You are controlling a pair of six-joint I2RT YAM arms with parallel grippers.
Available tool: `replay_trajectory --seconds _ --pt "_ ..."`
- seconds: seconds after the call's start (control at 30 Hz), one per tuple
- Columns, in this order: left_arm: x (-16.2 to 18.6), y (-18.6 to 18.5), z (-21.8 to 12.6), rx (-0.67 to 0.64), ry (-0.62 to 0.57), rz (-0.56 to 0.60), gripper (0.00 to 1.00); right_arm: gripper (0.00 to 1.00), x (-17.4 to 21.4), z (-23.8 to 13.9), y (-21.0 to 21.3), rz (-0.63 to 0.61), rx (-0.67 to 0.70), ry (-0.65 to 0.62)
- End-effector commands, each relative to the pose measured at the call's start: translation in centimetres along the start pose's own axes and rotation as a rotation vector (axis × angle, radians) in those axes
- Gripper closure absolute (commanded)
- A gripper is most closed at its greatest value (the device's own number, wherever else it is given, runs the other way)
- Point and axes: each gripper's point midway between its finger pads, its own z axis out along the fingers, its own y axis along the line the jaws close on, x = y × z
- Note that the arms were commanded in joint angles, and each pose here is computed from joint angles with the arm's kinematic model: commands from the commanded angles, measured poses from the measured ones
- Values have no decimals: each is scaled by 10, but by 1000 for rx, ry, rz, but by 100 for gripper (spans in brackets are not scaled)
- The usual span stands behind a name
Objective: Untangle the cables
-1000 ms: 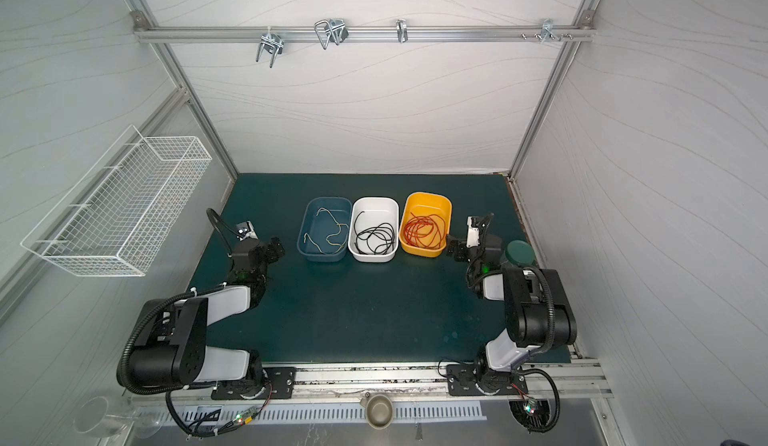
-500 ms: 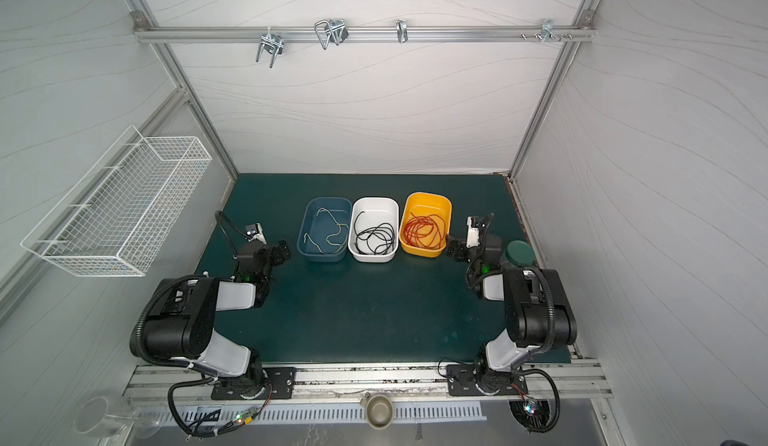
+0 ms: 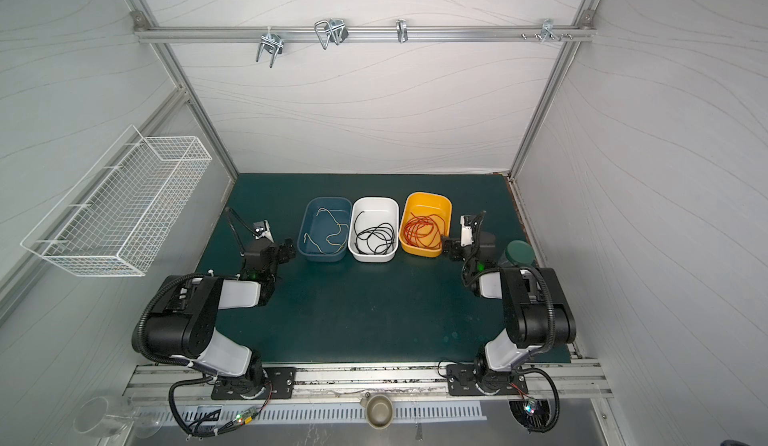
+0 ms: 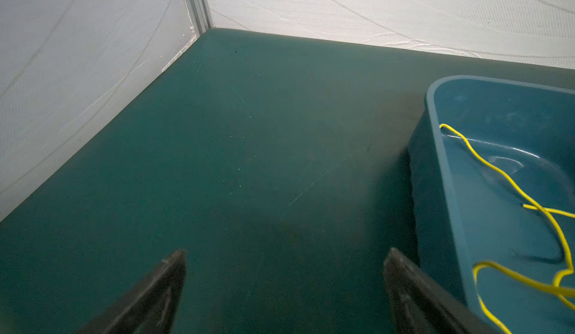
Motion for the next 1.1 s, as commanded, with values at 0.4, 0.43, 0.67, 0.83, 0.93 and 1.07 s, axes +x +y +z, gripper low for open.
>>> replay_trajectory --seconds 0.4,0.43,0.67,0.83,0.93,1.07 --pt "-18 1 2 -23 -67 5 0 1 0 2 -3 -27 15 10" --pt "-18 0 2 -22 -67 3 0 1 -1 2 -3 -27 15 9" --pt "-18 0 2 -21 -66 5 0 1 0 2 -3 -26 13 10" --pt "-18 1 2 -23 -66 5 0 1 0 3 -4 -19 8 8" --pt "-18 1 2 -24 -66 5 0 1 0 3 -5 -12 3 7" --pt "-18 1 2 -25 -67 4 0 1 -1 0 -3 -8 -16 -2"
